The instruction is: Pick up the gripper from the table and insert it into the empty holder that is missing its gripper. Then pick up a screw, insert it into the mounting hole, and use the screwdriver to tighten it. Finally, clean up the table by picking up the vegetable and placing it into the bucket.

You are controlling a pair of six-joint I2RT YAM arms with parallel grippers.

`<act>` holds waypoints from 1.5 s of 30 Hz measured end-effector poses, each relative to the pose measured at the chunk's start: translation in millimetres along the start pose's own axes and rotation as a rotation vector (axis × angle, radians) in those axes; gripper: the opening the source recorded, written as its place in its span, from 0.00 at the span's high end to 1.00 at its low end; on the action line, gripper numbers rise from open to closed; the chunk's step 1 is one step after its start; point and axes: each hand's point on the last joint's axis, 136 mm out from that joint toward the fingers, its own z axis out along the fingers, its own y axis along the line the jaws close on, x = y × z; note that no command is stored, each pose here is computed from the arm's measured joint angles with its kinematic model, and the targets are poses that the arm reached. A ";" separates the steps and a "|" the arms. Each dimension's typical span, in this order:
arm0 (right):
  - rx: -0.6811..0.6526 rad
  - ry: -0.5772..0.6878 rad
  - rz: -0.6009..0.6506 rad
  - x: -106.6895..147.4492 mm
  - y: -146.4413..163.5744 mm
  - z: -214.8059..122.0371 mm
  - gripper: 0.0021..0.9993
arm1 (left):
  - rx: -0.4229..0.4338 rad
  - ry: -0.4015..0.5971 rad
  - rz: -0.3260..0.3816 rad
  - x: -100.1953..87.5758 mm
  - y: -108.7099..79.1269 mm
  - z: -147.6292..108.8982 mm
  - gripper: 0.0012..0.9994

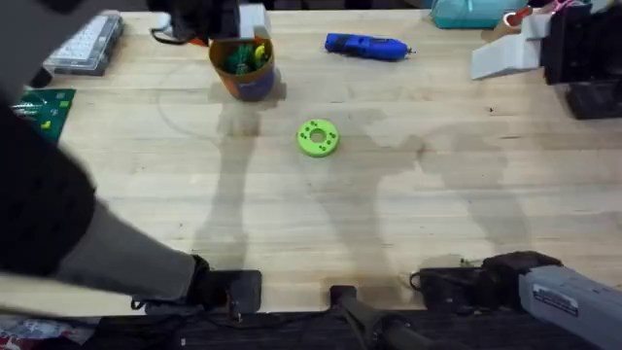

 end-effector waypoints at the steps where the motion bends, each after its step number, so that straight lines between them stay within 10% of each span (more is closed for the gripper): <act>1: 0.000 0.000 0.000 0.0 0.0 0.0 0.03 | 0.002 -0.014 0.003 -0.7 -0.9 -14.2 0.01; 11: 0.000 0.002 0.000 0.2 0.0 0.3 0.03 | 0.011 -0.130 0.077 48.0 -4.5 -188.3 0.01; 19: 0.000 0.003 0.000 0.2 0.0 0.7 0.03 | 0.010 -0.137 0.100 121.0 0.8 -259.6 0.01; 24: 0.000 0.003 0.000 0.2 0.0 0.8 0.03 | 0.013 -0.175 0.105 145.0 2.6 -282.9 0.01; 45: 0.000 0.003 0.000 0.2 0.0 0.8 0.03 | 0.013 -0.175 0.105 145.0 2.6 -282.9 0.01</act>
